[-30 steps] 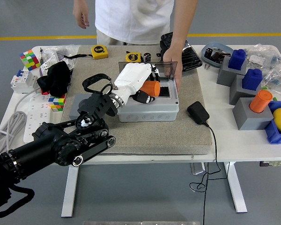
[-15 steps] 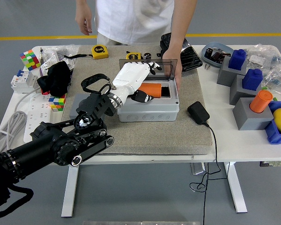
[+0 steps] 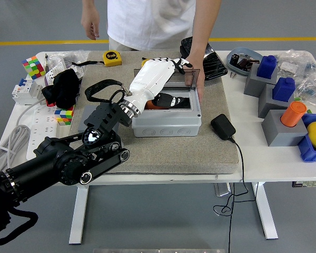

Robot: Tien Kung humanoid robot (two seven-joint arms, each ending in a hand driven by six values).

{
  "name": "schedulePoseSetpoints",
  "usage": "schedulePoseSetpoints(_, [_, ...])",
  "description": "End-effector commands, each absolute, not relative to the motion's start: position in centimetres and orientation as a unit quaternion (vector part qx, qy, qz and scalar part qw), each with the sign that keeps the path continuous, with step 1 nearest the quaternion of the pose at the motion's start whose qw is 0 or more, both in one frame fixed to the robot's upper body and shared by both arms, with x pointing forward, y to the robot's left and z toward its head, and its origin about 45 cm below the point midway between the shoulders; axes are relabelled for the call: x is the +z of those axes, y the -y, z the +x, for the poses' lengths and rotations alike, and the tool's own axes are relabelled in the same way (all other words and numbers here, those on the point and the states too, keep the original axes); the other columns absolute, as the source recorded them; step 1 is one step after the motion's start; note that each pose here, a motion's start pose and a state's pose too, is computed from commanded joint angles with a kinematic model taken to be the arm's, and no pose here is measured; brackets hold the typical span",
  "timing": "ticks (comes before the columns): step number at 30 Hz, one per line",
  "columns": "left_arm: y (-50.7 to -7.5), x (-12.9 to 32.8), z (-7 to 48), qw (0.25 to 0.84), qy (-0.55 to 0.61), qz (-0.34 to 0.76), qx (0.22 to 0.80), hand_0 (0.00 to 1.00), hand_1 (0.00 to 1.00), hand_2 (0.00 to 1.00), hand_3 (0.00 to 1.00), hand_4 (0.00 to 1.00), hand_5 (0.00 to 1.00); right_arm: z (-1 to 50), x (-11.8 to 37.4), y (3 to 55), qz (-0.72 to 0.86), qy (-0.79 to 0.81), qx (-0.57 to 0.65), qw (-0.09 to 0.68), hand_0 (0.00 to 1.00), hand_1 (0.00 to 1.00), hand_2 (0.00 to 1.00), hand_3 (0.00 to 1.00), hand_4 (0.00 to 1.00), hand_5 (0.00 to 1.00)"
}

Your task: Fetch the battery,place it into the box,close the lid of the box

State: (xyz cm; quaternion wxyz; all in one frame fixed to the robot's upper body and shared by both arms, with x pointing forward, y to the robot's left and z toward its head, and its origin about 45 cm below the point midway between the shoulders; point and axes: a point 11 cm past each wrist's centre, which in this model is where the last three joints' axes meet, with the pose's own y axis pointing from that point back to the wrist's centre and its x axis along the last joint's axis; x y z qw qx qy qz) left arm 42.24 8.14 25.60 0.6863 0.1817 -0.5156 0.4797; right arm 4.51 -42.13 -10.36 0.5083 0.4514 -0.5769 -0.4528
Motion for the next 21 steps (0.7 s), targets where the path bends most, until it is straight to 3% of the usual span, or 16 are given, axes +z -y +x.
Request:
schedulePoseSetpoints(2, [-8.3, 25.8, 42.5, 0.688, 0.510, 0.180, 0.485, 0.598, 0.615, 0.536, 0.615, 0.923, 0.002, 4.6, -10.4, 42.1, 0.452, 0.577, -0.453, 0.508, 0.703, 0.726, 0.719, 0.704, 0.998, 0.703])
schedulePoseSetpoints(3, [-8.5, 25.7, 42.7, 0.689, 0.504, 0.184, 0.487, 0.682, 0.704, 0.601, 0.684, 0.949, 0.002, 4.6, -10.4, 42.1, 0.452, 0.577, -0.452, 0.508, 0.702, 0.727, 0.719, 0.702, 0.998, 0.704])
schedulePoseSetpoints(8, [-9.6, 25.0, 43.8, 0.691, 0.474, 0.226, 0.497, 0.682, 0.704, 0.601, 0.684, 0.949, 0.002, 4.5, -10.4, 42.1, 0.451, 0.577, -0.453, 0.508, 0.702, 0.727, 0.719, 0.702, 0.998, 0.704])
schedulePoseSetpoints(9, [-9.9, 25.0, 43.9, 0.690, 0.470, 0.232, 0.499, 0.821, 0.840, 0.830, 0.845, 0.998, 0.090, 4.5, -10.4, 42.1, 0.451, 0.577, -0.453, 0.508, 0.703, 0.726, 0.719, 0.702, 0.998, 0.704])
schedulePoseSetpoints(21, [-11.0, 24.6, 44.7, 0.679, 0.454, 0.264, 0.513, 0.836, 0.850, 0.841, 0.862, 0.998, 0.119, 4.6, -10.4, 42.1, 0.452, 0.578, -0.453, 0.507, 0.703, 0.726, 0.719, 0.702, 0.998, 0.703])
